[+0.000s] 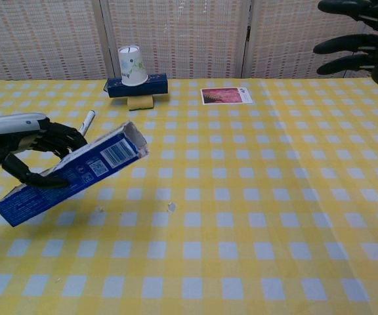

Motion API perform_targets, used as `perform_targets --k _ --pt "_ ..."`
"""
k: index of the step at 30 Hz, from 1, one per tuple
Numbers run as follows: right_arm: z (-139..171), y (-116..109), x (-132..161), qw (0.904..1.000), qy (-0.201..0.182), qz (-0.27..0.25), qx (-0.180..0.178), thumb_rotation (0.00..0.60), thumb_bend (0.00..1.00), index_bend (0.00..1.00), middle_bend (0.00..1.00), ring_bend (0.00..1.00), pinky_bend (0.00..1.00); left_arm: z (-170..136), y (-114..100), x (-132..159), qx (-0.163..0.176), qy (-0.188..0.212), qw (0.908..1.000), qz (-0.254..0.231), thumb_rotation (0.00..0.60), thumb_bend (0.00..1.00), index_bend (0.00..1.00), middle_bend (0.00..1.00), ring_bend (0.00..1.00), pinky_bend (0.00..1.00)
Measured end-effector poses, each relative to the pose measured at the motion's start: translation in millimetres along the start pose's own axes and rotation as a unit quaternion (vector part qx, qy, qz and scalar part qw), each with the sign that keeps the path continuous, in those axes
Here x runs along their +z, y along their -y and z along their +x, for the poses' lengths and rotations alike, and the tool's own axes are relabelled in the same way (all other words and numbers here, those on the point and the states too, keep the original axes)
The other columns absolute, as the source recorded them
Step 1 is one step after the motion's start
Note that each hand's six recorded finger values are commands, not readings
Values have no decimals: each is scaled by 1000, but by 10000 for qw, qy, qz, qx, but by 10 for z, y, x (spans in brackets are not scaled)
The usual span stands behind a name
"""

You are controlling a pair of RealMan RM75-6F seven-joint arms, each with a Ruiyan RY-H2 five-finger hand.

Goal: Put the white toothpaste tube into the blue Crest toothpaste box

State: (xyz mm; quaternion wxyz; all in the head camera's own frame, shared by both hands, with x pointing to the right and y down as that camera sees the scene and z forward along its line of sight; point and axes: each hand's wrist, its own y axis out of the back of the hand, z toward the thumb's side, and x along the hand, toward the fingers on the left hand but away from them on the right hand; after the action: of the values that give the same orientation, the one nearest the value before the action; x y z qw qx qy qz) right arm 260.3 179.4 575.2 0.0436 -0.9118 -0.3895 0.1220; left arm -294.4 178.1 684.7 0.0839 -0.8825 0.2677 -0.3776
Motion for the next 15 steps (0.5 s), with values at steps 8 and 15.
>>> perform_targets --k 8,15 --pt "11 -7 12 9999 -9 -121 48 600 503 0 1 153 173 83 222 -191 82 -157 9982 576 600 311 440 597 536 334" --pt "26 -19 27 9998 -10 -182 50 600 503 0 1 149 172 97 332 -198 123 -48 9954 945 600 289 382 526 369 186"
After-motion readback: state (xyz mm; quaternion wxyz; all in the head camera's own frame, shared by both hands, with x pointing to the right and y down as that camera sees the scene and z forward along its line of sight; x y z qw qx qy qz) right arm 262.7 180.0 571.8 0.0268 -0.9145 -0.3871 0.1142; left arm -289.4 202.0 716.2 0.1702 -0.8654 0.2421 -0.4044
